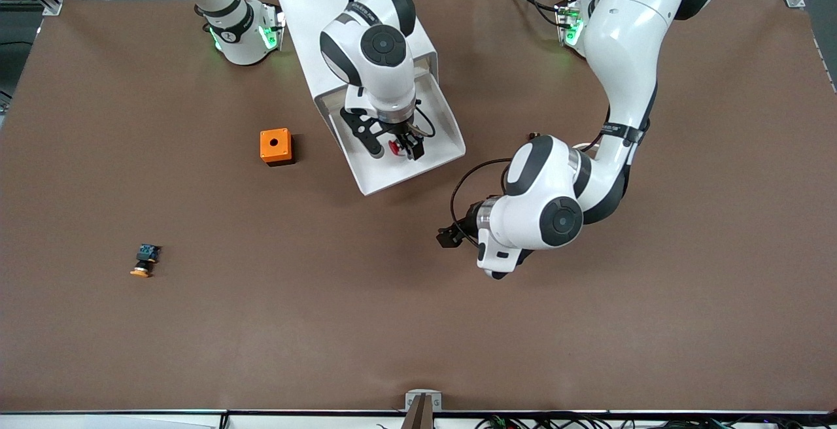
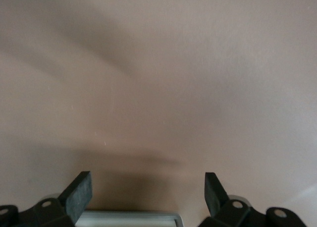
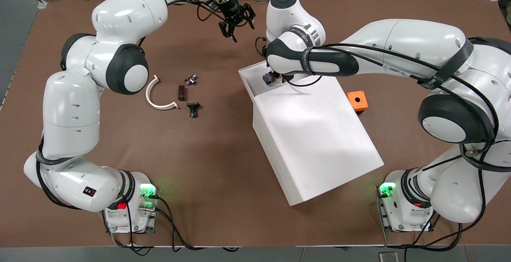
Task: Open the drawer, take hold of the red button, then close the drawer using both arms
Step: 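Lift the red button with the right gripper while the left gripper closes the drawer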
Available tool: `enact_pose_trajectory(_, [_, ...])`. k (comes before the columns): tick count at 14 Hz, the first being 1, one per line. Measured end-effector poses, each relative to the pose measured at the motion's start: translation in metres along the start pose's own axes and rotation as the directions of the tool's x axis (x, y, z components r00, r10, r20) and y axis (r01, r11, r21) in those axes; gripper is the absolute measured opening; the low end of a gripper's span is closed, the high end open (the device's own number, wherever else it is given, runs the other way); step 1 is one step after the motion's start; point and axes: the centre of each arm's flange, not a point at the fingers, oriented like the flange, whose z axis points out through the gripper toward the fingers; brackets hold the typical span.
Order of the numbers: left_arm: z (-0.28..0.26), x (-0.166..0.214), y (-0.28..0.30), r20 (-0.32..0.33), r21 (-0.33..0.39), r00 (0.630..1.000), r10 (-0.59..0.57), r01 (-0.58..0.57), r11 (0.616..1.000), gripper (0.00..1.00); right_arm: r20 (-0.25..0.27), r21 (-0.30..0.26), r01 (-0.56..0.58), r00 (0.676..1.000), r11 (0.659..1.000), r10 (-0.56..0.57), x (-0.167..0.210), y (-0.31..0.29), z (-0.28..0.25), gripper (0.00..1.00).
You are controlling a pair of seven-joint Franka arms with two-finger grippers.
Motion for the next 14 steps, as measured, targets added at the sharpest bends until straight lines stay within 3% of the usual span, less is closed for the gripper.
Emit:
enact_pose_trajectory(4, [-0.008, 0.006, 0.0, -0.104, 0.022, 0.994, 0.041, -0.039, 0.999, 1.0, -0.005, -0.014, -0.013, 1.0, 1.0, 0.013, -0.007, 0.001, 0.011, 0.95])
enact_pose_trajectory(6, [-0.017, 0.002, 0.001, -0.136, 0.03, 0.989, 0.062, -0.058, 0.998, 1.0, -0.007, -0.015, -0.012, 1.0, 1.0, 0.012, -0.01, 0.0, 0.018, 0.8])
enact_pose_trajectory(7, [-0.017, -0.004, 0.003, -0.169, 0.053, 0.982, 0.088, -0.081, 0.995, 1.0, -0.007, -0.014, -0.012, 1.0, 1.0, 0.012, -0.011, -0.001, 0.018, 0.8])
enact_pose_trajectory(10, [-0.003, -0.027, 0.011, -0.206, 0.1, 0.971, 0.121, -0.102, 0.99, 1.0, 0.028, -0.002, -0.031, 0.999, 1.0, 0.031, -0.015, -0.006, 0.009, 0.48])
enact_pose_trajectory(14, [0.012, -0.043, 0.014, -0.234, 0.12, 0.97, 0.071, -0.044, 0.992, 1.0, 0.039, 0.016, -0.028, 0.999, 0.999, 0.027, -0.016, -0.013, -0.006, 0.44])
